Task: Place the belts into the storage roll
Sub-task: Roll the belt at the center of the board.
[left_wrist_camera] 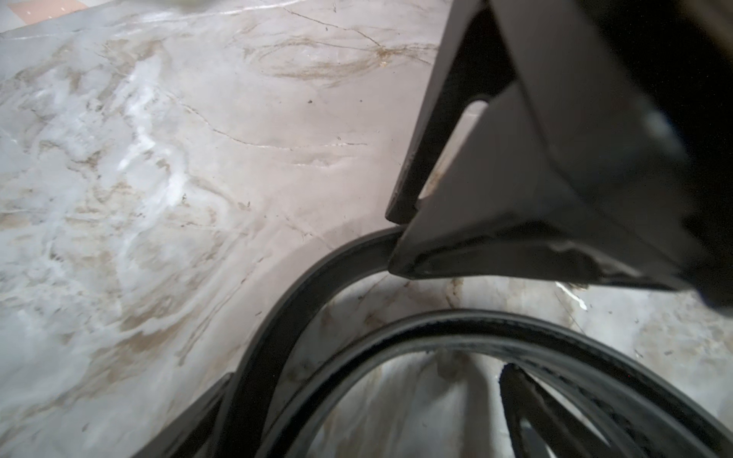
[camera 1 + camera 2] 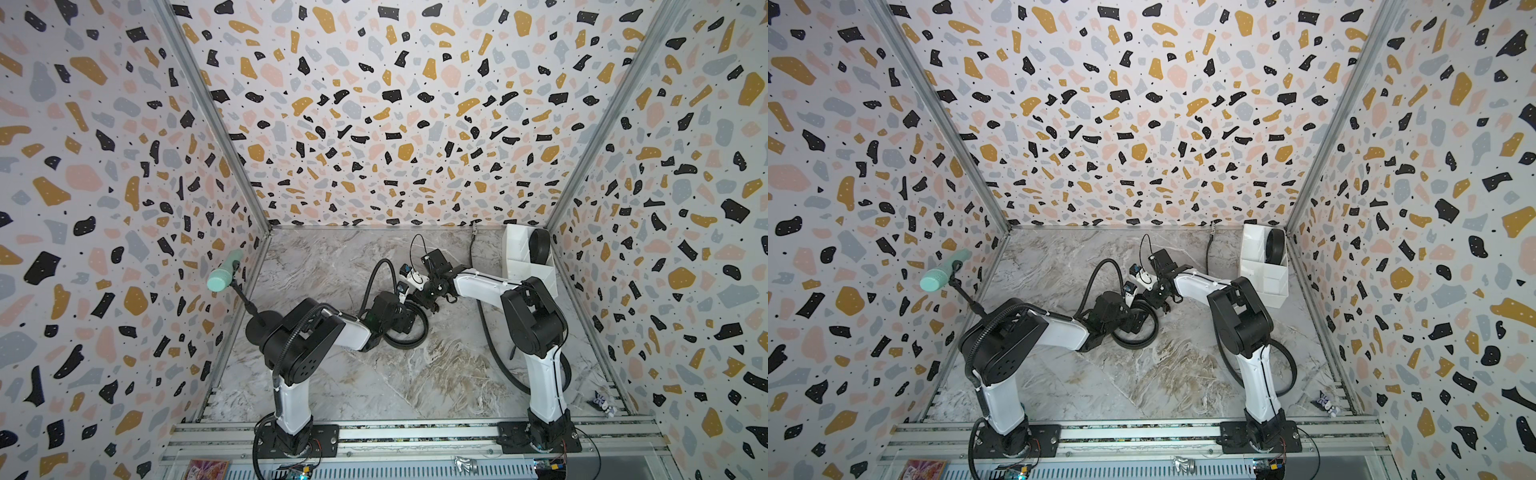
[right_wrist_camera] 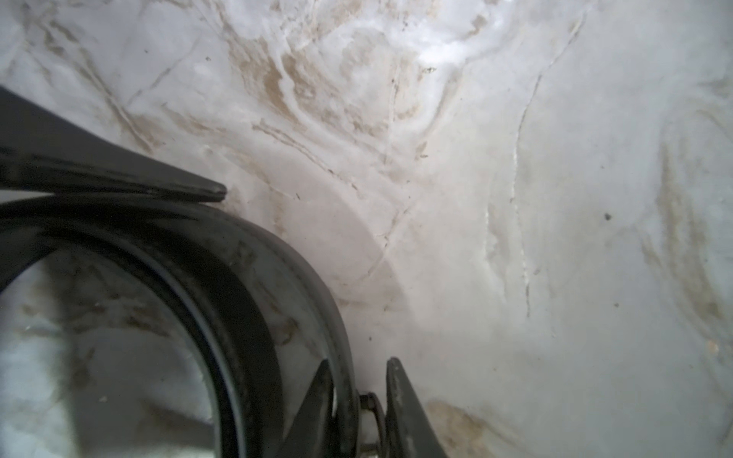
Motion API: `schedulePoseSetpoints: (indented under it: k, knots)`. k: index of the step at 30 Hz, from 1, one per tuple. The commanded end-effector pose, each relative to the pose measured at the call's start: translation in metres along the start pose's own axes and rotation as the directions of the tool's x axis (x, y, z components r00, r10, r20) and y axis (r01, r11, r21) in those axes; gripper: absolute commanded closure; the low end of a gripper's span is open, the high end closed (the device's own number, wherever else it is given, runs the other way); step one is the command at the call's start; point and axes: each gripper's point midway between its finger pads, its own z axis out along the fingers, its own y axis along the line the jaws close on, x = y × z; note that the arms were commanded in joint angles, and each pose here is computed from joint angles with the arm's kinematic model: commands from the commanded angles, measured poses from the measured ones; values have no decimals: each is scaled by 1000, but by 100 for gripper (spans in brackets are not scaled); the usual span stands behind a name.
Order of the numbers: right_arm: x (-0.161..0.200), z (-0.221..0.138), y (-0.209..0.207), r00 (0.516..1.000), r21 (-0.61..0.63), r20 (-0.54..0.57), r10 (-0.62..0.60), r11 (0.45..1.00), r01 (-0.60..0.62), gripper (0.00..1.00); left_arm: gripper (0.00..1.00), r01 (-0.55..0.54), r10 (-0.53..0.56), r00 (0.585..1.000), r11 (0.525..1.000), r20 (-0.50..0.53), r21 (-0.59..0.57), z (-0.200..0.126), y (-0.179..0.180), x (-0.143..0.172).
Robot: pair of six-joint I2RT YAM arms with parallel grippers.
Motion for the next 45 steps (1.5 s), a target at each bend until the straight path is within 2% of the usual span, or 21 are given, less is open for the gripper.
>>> schedulePoseSetpoints:
  k: [1,18,38,45]
  knots:
    - [52,9,29,984,-77,-175,43,995,-58,99,5,35,-35,995,999,96,2,3,-3,-27]
    - [63,11,61,979,-135,-201,43,988,-71,100,14,145,-131,984,982,119,-121,12,21,-31]
    - [92,-1,89,965,-163,-256,63,981,-107,100,23,327,-299,943,909,143,-259,12,85,-17]
    - [93,-3,105,962,-186,-267,52,977,-104,100,27,349,-322,937,885,137,-307,15,100,-15]
